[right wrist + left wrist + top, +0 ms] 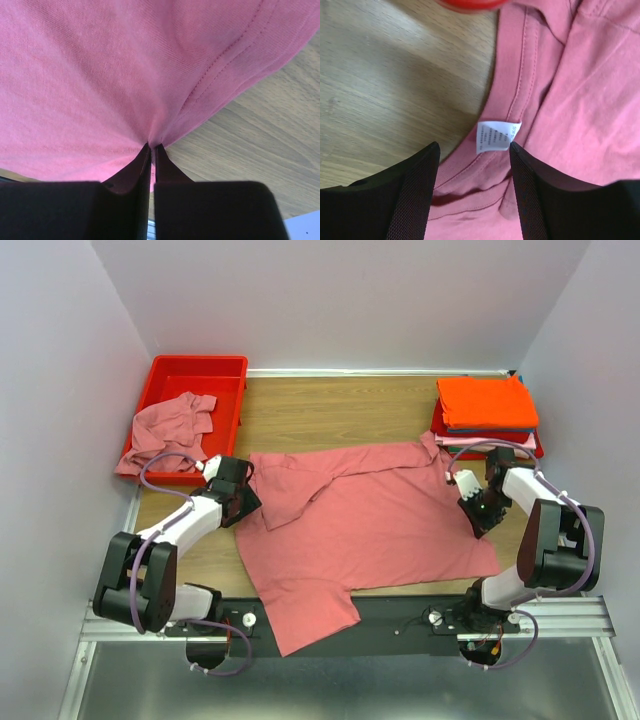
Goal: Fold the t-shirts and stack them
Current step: Fold the tshirt
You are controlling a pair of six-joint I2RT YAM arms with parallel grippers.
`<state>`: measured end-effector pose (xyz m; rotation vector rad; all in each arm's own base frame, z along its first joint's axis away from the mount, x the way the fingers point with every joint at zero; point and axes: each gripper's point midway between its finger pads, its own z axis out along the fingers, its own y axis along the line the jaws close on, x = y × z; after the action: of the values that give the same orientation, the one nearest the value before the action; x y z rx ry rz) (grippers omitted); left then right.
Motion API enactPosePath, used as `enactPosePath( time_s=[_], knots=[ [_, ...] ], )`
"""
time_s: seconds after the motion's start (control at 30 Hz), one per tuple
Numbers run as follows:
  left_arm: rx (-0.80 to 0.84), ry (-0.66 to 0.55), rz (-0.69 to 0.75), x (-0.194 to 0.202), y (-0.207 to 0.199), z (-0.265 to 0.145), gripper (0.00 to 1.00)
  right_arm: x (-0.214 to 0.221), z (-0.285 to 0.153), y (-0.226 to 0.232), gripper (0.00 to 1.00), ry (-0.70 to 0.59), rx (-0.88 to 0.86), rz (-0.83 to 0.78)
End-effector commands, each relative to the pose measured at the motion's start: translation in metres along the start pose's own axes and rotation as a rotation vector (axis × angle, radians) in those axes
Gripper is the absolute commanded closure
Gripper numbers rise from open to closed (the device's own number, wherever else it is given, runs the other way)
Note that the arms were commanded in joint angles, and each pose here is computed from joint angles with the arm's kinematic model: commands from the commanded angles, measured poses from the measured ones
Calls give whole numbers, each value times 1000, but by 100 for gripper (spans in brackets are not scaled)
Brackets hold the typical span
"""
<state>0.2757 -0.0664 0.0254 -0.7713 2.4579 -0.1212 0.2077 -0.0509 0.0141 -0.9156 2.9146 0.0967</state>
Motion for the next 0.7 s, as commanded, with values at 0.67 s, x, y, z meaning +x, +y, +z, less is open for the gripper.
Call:
enactPosePath(
  time_s=[0.67],
  knots=[
    [-30,125,82,41,2,-43,75,-3,-12,-36,90,-24,87,-27]
  ],
)
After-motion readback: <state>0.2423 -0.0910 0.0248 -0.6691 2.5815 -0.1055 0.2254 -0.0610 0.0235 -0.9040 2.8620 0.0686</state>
